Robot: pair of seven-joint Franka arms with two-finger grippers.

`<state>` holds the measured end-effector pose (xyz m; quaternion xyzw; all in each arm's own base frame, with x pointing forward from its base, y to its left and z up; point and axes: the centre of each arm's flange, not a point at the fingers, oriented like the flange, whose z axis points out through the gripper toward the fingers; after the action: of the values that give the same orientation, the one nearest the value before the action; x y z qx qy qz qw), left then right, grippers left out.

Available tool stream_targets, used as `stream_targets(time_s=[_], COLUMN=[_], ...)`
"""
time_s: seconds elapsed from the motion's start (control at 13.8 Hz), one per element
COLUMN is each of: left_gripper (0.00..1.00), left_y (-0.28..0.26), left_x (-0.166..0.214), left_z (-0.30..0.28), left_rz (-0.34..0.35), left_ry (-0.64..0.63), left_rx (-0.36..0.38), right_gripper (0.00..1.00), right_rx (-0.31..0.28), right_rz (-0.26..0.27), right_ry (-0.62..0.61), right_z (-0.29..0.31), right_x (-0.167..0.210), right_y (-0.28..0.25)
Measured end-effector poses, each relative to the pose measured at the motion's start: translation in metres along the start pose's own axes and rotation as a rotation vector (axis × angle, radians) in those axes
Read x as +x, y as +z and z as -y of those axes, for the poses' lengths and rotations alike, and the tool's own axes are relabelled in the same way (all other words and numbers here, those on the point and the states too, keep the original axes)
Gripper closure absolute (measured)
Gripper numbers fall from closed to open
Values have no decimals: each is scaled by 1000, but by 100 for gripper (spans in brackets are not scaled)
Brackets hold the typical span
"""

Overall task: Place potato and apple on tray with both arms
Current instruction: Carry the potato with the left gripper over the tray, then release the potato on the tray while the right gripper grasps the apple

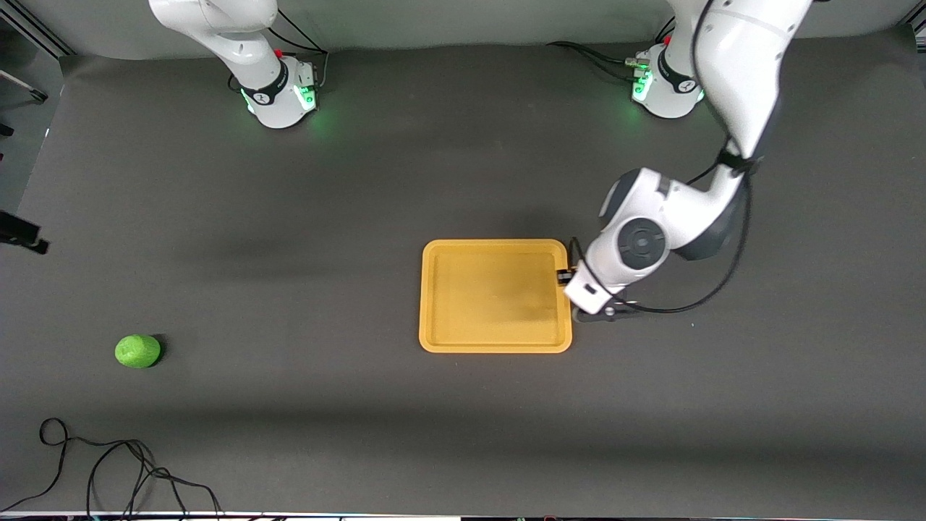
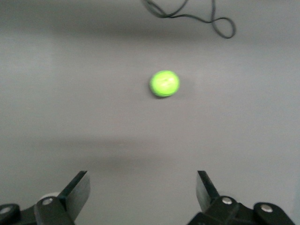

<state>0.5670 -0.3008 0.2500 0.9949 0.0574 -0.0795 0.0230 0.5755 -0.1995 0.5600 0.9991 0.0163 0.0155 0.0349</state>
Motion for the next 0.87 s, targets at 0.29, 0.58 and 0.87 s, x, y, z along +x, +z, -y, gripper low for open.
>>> stream_targets(time_s=[0.29, 0.58, 0.87], left_gripper=[41, 41, 41], left_y=[14, 11, 28], left_x=[1, -8, -16], left_z=[-17, -35, -49], left_rz=[-27, -34, -28], left_ry=[-43, -46, -35], left_rx=[-30, -37, -36], right_gripper=[0, 0, 0], right_rx=[12, 84, 86], right_rz=[-11, 7, -22], right_ry=[-36, -41, -20], right_z=[-37, -20, -18], right_x=[35, 59, 94], right_y=[25, 71, 170])
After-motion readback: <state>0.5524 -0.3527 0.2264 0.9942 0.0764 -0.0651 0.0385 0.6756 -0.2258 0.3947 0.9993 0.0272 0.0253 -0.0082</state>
